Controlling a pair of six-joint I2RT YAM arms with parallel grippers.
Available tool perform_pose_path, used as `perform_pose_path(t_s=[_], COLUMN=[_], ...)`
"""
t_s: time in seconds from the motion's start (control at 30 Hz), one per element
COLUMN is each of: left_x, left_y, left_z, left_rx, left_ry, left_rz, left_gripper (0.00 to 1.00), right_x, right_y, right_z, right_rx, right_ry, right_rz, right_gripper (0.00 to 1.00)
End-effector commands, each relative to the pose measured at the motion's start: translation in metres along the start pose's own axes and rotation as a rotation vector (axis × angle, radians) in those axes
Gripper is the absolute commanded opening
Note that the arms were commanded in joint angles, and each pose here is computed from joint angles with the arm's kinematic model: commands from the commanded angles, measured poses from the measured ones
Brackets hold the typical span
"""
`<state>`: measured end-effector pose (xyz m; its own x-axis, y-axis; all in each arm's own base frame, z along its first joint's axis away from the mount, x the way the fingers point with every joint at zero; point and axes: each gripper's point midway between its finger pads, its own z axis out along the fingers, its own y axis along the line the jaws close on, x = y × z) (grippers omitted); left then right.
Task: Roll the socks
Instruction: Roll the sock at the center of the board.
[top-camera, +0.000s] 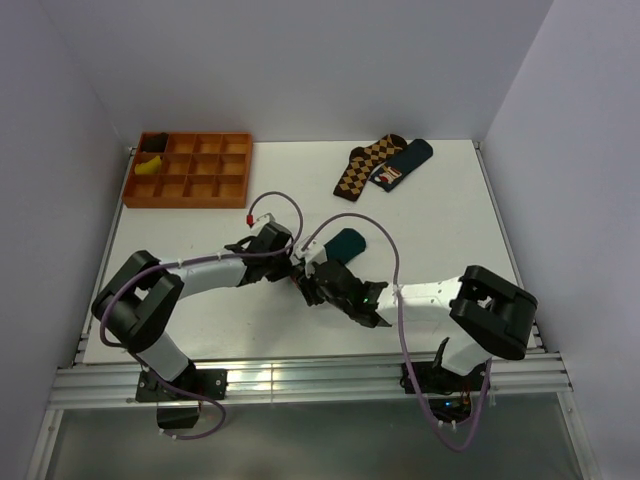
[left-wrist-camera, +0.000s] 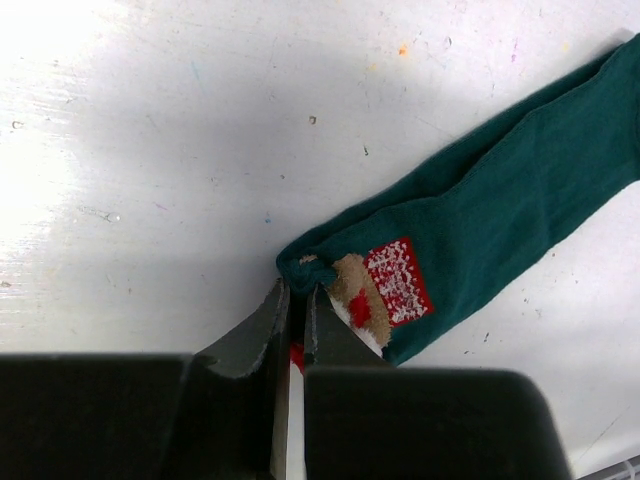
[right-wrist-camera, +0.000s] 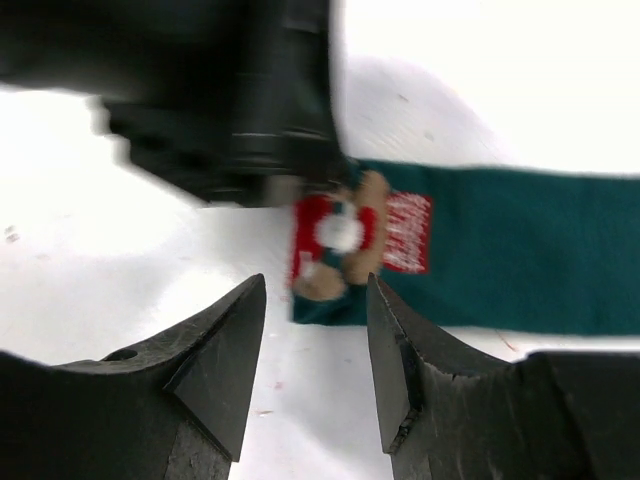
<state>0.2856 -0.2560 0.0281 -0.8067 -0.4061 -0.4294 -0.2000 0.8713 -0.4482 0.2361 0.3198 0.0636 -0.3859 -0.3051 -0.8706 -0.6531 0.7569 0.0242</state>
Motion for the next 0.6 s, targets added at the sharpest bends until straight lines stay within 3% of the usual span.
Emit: perform_pose_path(t_s=[0.0, 0.27, 0.57], left_x=[0.004, 0.005, 0.008], left_y=[0.008, 0.004, 0.003], left_z=[0.001, 0.002, 0.003], left_rx=[-0.049, -0.05, -0.048], left_ry=[0.025, 0.045, 0.06], left_rz=[0.052, 0.067, 0.072], left_gripper=[0.0, 0.0, 0.0], right_x=[-0.026, -0.005, 0.031], right_y=[0.005, 0.019, 0.01], right_z=[-0.002, 0.018, 0.041], right_rx=[0.032, 0.069, 0.156], right_ry=[-0.111, -0.054, 0.053], right_rz=[-0.114, -0.25, -0.279], right_gripper=[0.52, 0.52, 0.5])
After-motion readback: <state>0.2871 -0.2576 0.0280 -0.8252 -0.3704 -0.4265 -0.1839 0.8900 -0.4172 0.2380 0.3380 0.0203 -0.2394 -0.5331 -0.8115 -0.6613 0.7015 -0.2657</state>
